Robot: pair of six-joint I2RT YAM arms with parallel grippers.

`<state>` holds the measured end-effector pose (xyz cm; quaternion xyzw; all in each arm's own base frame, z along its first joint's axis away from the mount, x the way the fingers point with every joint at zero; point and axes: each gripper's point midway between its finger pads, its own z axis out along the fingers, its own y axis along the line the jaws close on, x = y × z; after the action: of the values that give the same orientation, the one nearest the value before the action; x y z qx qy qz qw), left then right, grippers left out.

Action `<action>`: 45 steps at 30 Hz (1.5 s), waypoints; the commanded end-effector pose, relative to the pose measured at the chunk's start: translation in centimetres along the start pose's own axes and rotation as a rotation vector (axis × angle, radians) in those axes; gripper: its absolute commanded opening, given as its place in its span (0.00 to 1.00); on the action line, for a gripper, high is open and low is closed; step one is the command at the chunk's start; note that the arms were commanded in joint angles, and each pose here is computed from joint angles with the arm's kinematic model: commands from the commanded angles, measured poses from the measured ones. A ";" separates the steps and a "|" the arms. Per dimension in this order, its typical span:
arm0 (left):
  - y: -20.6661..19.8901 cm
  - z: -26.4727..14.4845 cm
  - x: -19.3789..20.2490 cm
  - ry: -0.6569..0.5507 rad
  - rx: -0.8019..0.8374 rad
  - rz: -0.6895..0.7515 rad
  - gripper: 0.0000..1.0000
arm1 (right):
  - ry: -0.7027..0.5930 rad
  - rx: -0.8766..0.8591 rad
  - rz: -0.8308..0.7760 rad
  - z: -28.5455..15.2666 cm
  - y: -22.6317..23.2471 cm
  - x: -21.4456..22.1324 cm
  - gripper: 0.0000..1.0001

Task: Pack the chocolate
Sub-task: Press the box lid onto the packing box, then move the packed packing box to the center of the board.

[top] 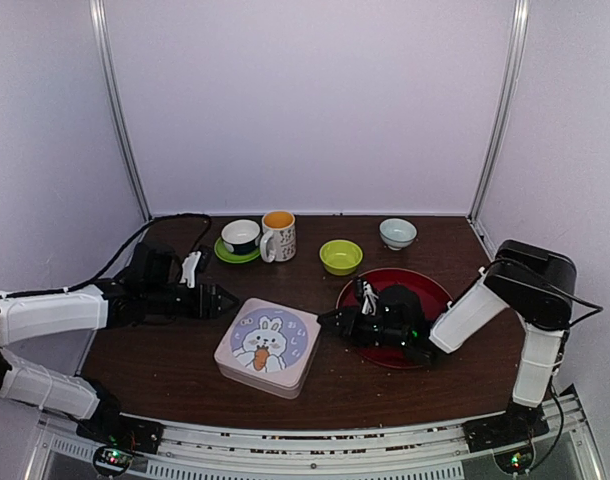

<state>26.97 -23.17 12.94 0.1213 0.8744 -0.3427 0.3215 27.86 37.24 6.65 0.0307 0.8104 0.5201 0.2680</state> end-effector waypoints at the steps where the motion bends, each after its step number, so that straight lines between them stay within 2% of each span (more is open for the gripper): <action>1: -0.1 -0.4 -1.2 -0.034 0.007 0.009 0.62 | 0.076 0.183 -0.078 -1.4 -3.5 0.6 0.34; 5: -0.4 -0.6 -3.0 -0.074 0.035 0.007 0.59 | 0.072 0.205 -0.159 -2.4 -2.1 -0.4 0.33; 11: -0.1 0.8 -3.9 -0.048 0.048 0.024 0.56 | 0.032 0.156 -0.194 -3.9 -0.4 -1.0 0.33; 15: 0.3 1.7 -3.6 -0.010 0.051 0.013 0.56 | 0.059 0.153 -0.182 -4.0 -0.5 -0.2 0.33; 21: 2.2 1.6 -1.0 0.031 -0.013 -0.016 0.52 | 0.057 0.159 -0.172 -4.8 -1.1 0.6 0.33; 27: 1.9 0.1 1.0 0.029 0.016 -0.027 0.48 | 0.055 0.118 -0.191 -5.9 -0.3 1.2 0.33; 30: 2.1 -0.5 2.0 0.025 0.007 -0.055 0.37 | 0.059 0.116 -0.205 -6.1 -0.2 1.4 0.33; 34: 3.5 -1.1 4.4 0.053 -0.041 -0.099 0.29 | 0.059 0.111 -0.216 -6.3 0.1 1.4 0.34; 40: 5.6 -0.9 7.2 0.113 -0.118 -0.123 0.29 | 0.067 0.096 -0.224 -6.0 0.6 1.4 0.36; 45: 5.8 0.5 9.0 0.189 -0.087 -0.149 0.29 | 0.073 0.083 -0.225 -5.9 0.8 1.6 0.36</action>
<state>22.80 -18.78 4.86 0.0725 0.9216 -0.3042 0.2301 23.57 32.57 7.44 -0.0572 0.8506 0.4392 0.2834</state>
